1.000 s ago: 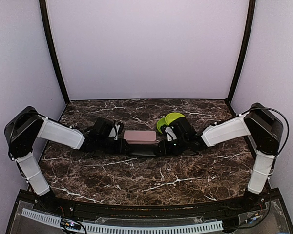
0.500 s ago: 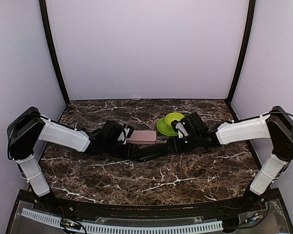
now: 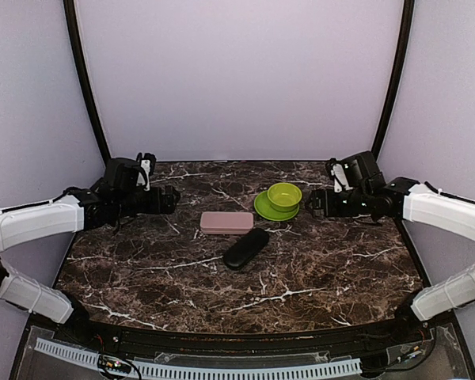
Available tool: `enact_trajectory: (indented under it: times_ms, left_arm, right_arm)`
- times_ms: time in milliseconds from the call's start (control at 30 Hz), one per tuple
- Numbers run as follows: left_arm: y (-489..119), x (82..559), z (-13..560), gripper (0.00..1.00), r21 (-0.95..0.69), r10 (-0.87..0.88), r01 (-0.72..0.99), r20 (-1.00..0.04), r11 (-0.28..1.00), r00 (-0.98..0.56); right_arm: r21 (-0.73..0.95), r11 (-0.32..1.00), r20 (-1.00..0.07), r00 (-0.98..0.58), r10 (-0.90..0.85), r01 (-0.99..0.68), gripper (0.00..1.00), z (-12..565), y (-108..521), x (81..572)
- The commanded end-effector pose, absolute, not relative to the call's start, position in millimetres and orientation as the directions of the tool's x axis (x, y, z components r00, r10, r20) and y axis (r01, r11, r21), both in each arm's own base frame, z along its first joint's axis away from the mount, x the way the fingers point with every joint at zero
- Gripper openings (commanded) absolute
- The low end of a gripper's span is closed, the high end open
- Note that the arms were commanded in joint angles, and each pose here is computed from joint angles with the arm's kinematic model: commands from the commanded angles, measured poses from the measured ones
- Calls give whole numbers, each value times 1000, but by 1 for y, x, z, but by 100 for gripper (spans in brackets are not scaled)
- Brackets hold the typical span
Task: Organize the sunglasses
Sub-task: Reset both arms
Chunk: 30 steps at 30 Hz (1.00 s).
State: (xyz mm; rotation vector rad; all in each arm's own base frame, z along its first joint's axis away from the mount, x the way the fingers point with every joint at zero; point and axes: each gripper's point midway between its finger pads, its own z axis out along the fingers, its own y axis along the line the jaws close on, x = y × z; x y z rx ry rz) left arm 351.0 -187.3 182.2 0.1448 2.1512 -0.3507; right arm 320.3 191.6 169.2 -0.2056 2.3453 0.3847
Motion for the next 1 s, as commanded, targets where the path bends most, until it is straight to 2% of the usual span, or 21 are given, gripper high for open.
enact_trajectory:
  times_ms: [0, 300, 500, 733, 967]
  left_arm:
    - [-145, 348, 202, 99, -74, 8, 138, -854, 988, -519]
    - [-111, 331, 232, 99, -86, -58, 47, -905, 995, -422]
    - [-104, 313, 265, 99, -120, -89, 88, -953, 989, -291]
    - [-95, 294, 290, 99, -95, -73, 130, -984, 987, -160]
    - [-91, 293, 288, 99, -78, -60, 113, -986, 990, -159]
  right_arm:
    - [148, 966, -723, -689, -39, -210, 96, 185, 163, 320]
    - [145, 976, -821, -571, 26, -165, 100, 238, 140, 323]
    - [133, 981, -906, -418, 64, -138, 100, 278, 123, 319]
    - [108, 985, -942, -330, 58, -133, 100, 292, 114, 315]
    - [74, 989, -951, -309, 32, -126, 100, 292, 109, 314]
